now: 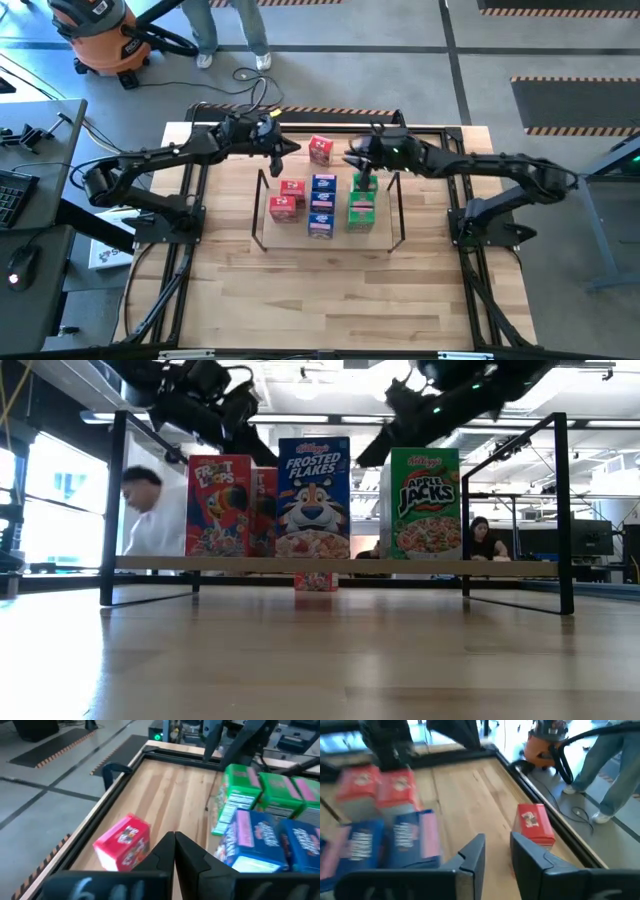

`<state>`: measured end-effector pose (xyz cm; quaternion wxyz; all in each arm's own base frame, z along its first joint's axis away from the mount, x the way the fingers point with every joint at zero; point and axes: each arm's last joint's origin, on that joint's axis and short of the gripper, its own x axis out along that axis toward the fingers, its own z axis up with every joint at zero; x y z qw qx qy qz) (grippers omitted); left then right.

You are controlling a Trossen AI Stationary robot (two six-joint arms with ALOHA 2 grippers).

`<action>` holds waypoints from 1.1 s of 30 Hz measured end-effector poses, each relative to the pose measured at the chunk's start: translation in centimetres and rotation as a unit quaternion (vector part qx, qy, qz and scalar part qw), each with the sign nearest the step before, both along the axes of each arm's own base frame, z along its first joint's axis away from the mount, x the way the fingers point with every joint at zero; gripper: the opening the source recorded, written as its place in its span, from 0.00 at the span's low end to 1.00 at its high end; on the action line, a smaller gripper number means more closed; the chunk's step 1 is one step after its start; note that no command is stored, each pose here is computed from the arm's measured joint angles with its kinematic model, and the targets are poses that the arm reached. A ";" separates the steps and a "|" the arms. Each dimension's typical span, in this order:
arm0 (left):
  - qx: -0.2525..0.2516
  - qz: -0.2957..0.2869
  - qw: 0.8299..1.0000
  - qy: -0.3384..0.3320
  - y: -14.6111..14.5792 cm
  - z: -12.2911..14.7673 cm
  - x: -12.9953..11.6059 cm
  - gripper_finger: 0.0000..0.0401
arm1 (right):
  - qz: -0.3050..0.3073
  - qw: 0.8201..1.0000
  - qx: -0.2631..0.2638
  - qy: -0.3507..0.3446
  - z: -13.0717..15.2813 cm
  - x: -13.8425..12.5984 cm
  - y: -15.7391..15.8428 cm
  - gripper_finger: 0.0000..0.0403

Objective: Stack cereal on shelf
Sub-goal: Put the red cereal box on the shelf aligned with the other red cereal boxes

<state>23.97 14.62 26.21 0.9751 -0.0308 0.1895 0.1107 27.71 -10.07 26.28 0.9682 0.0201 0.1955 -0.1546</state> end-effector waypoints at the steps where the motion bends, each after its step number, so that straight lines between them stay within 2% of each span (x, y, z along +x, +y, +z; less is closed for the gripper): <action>1: -0.003 0.006 1.000 -0.002 0.2 -0.2 -0.2 0.00 | 0.000 1.000 0.000 0.015 0.0 0.4 -0.6 0.20; 4: -0.003 0.022 1.000 -0.006 0.9 -0.2 -0.6 0.00 | -0.007 0.997 0.001 0.071 -0.4 1.7 -2.4 0.17; 10: -0.028 0.075 0.997 -0.011 3.1 -0.2 -2.3 0.00 | -0.001 0.985 0.026 0.171 -1.0 3.7 -6.4 0.02; 13: -0.048 0.078 0.996 -0.021 4.2 -0.2 -3.3 0.00 | 0.009 0.978 0.048 0.202 -1.5 4.9 -8.3 0.03; 18: -0.057 0.065 0.996 -0.033 5.5 -0.2 -4.7 0.00 | 0.017 0.963 0.066 0.260 -4.0 6.8 -10.4 0.01; 25: -0.060 0.059 0.996 -0.015 5.9 -0.6 -5.4 0.00 | 0.040 0.966 0.084 0.242 -4.9 8.4 -12.5 0.00; 33: -0.070 0.057 0.996 0.004 6.5 -2.0 -4.9 0.00 | 0.071 0.968 0.083 0.225 -5.9 10.2 -13.3 0.00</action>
